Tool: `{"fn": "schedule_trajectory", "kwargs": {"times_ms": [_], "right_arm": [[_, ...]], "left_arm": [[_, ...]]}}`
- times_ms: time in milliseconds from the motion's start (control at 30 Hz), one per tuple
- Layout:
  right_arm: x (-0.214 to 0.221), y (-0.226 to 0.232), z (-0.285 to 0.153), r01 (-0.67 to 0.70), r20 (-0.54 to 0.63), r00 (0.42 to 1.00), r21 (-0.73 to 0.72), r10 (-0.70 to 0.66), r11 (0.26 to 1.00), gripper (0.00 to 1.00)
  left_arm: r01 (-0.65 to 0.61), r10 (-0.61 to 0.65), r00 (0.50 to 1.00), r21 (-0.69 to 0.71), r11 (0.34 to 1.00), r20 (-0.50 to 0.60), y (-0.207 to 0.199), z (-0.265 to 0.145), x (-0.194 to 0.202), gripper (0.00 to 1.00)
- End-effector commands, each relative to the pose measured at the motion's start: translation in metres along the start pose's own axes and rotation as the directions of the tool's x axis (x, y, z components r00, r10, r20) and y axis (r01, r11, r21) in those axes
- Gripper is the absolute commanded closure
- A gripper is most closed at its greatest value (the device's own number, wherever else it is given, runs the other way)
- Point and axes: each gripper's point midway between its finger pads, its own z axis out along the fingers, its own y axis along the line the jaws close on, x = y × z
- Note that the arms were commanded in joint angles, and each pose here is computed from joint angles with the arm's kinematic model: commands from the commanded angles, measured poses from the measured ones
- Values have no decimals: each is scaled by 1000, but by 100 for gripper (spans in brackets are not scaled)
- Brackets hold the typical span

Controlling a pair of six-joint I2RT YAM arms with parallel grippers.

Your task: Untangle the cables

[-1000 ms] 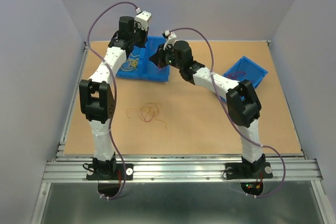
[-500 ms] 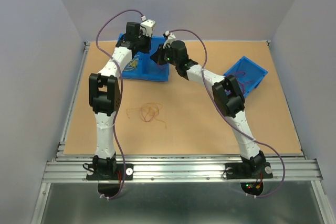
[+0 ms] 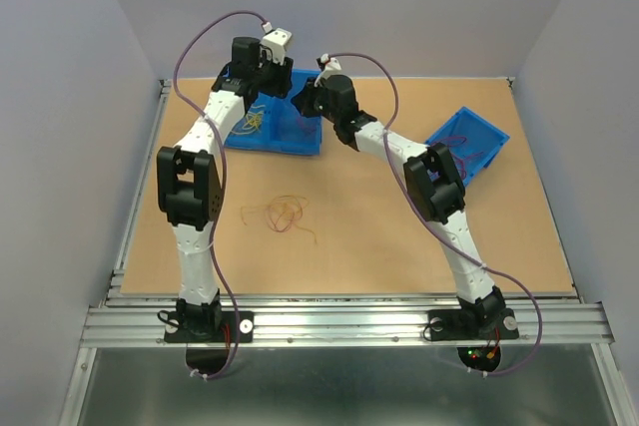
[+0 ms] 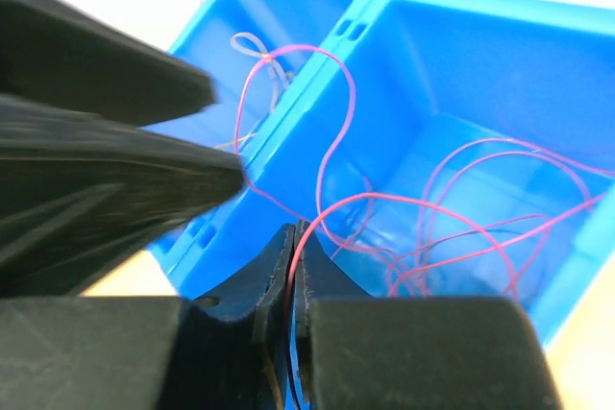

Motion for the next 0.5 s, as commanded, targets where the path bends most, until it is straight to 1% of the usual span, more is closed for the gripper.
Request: {"fn": "schedule_trajectory", "kwargs": {"times_ms": [0, 133, 233, 300, 367, 400, 467], "right_arm": [[-34, -3, 1, 9, 97, 995, 54, -14, 999, 87], [-35, -6, 2, 12, 102, 995, 71, -19, 997, 67], [-36, -5, 0, 14, 102, 995, 71, -21, 997, 58], [-40, -1, -3, 17, 103, 994, 69, -24, 997, 42], [-46, 4, -9, 21, 108, 994, 68, -28, 997, 40], [-47, 4, -12, 23, 107, 994, 74, -31, 997, 40], [-50, 9, -17, 33, 108, 993, 71, -40, 997, 40]], "left_arm": [[-17, 16, 992, 8, 1000, 128, -5, -28, -49, 44], [-14, 12, 993, 11, 1000, 116, -5, -25, -43, 44], [-10, 9, 993, 4, 1000, 116, -2, -27, -42, 44], [3, -4, 993, 9, 1000, 117, 0, -30, -39, 43], [12, -13, 991, 8, 1000, 131, 4, -36, -41, 43], [20, -21, 993, 6, 1000, 119, 6, -36, -33, 44], [24, -25, 993, 10, 1000, 118, 7, -41, -30, 43]]}}
